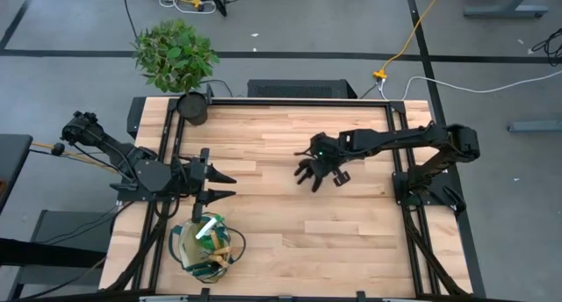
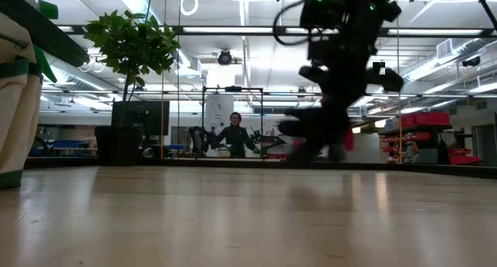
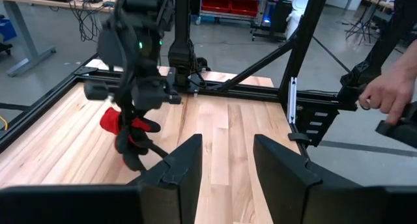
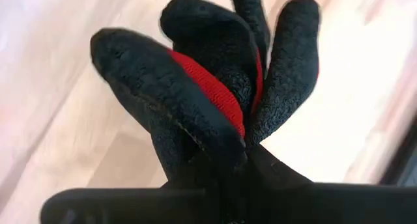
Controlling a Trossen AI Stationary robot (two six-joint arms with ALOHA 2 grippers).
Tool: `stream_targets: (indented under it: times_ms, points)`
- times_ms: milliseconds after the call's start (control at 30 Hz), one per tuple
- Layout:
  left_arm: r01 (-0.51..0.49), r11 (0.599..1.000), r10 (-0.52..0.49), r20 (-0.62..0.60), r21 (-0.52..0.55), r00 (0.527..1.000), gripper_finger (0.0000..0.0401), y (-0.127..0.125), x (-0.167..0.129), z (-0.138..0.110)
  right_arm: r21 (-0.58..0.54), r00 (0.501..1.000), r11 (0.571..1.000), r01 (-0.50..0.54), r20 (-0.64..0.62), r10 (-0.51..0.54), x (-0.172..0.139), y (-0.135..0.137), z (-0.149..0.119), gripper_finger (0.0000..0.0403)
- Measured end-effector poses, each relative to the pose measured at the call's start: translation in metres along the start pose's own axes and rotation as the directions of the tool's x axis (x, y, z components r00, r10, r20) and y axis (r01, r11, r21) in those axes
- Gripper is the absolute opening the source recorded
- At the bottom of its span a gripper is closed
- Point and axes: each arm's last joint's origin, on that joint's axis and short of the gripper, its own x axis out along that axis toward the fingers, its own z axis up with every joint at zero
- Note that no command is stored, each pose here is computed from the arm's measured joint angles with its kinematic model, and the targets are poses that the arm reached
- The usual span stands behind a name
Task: Pick & Place Garden tools in Gardening bag
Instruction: Put the gloves into the gardening bag
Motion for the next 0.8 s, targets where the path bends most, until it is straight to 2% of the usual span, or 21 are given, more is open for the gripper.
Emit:
stream_targets:
  times_ms: [433,800]
  points:
    - [0.0,1.0,0.0,0.0,0.0,1.0,0.0144,0.0,0.0,0.0,0.186,0.968,0.982,0.035,0.238,-0.08,-0.069,-0.041,0.039,0.0033]
    - [0.001,1.0,-0.001,0.003,0.003,1.0,0.0144,0.0,0.0,0.0,0.335,0.886,0.941,0.056,0.418,-0.202,-0.129,-0.055,0.047,0.0034]
